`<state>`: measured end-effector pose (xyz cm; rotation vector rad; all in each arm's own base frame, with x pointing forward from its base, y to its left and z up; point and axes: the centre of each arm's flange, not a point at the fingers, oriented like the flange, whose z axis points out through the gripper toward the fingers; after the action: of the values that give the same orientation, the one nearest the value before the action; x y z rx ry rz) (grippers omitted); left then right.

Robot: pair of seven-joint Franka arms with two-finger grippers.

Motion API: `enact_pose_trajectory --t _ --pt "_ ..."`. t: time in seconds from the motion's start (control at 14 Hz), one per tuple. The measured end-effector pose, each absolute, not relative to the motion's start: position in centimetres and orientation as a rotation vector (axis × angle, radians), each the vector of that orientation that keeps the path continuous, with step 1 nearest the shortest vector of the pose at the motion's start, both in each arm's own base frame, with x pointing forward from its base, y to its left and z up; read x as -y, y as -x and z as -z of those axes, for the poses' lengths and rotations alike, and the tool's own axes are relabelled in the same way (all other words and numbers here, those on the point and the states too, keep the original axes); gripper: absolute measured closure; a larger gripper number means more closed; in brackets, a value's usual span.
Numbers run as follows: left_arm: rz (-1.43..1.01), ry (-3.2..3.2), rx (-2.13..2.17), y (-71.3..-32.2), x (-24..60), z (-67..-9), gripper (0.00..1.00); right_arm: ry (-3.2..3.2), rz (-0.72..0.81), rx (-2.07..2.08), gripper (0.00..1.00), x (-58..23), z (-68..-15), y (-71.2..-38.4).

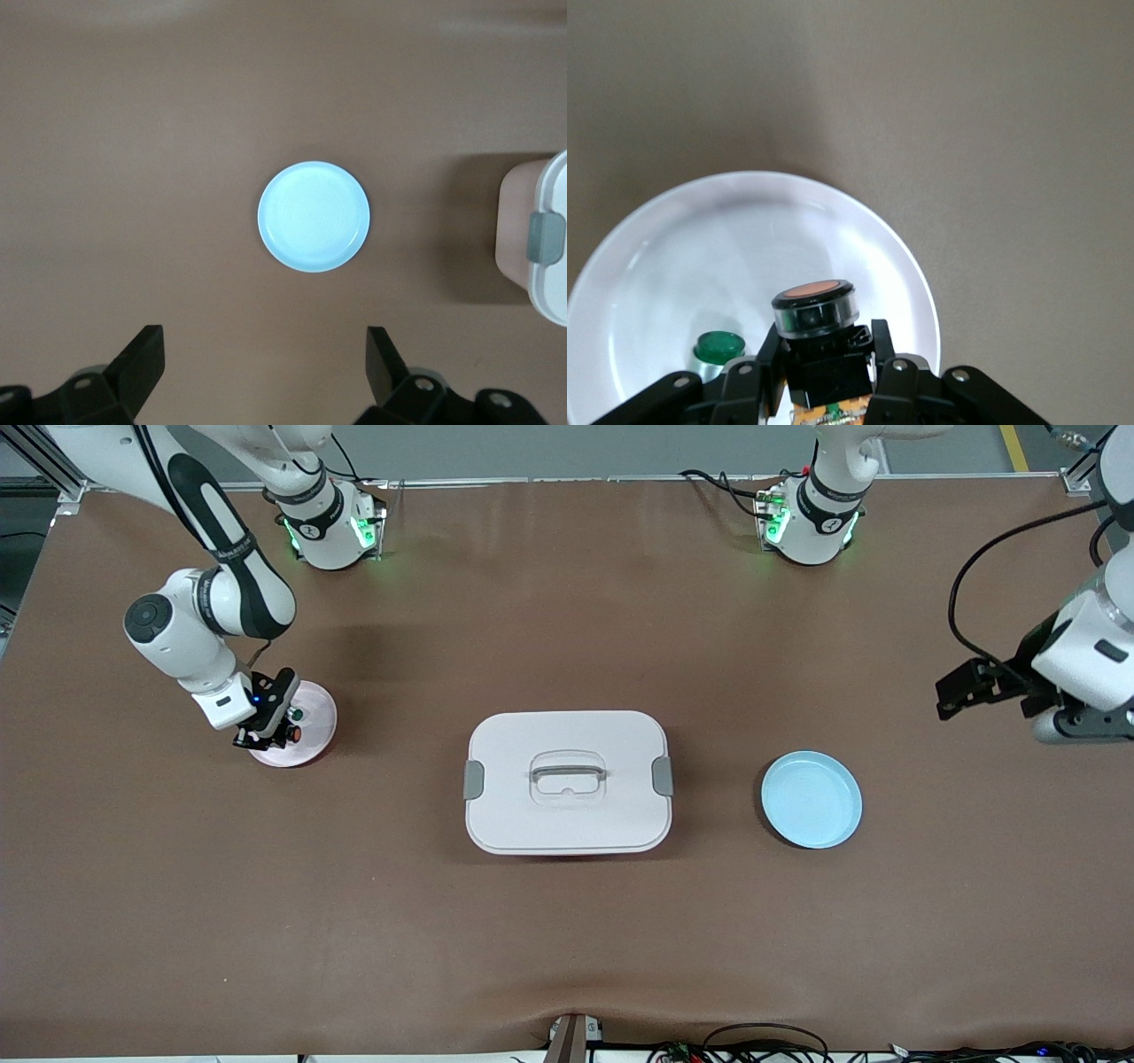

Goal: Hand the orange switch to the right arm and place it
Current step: 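Lower the switch onto the white plate while the left gripper withdraws, then open the right gripper and release the switch on the white plate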

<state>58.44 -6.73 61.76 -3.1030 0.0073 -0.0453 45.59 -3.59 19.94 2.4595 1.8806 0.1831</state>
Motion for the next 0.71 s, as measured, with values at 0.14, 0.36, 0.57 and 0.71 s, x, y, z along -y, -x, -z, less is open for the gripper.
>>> enact_pose_trajectory --t 0.14,0.36,0.57,0.71 --pt "0.065 3.101 -0.015 -56.5 6.8 -61.6 0.00 -2.458 -0.194 -1.876 0.59 3.9 -18.5 -45.4" --pt "0.071 3.099 -0.022 -54.2 6.8 -61.4 0.00 -2.450 -0.214 -1.870 0.59 3.7 -17.5 -45.4" --pt "0.085 3.098 -0.026 -53.3 6.9 -61.7 0.00 -2.449 -0.215 -1.870 0.59 3.7 -17.5 -45.4" --pt "0.083 3.097 -0.032 -53.1 7.1 -61.8 0.00 -2.447 -0.218 -1.871 0.43 3.6 -17.5 -45.6"
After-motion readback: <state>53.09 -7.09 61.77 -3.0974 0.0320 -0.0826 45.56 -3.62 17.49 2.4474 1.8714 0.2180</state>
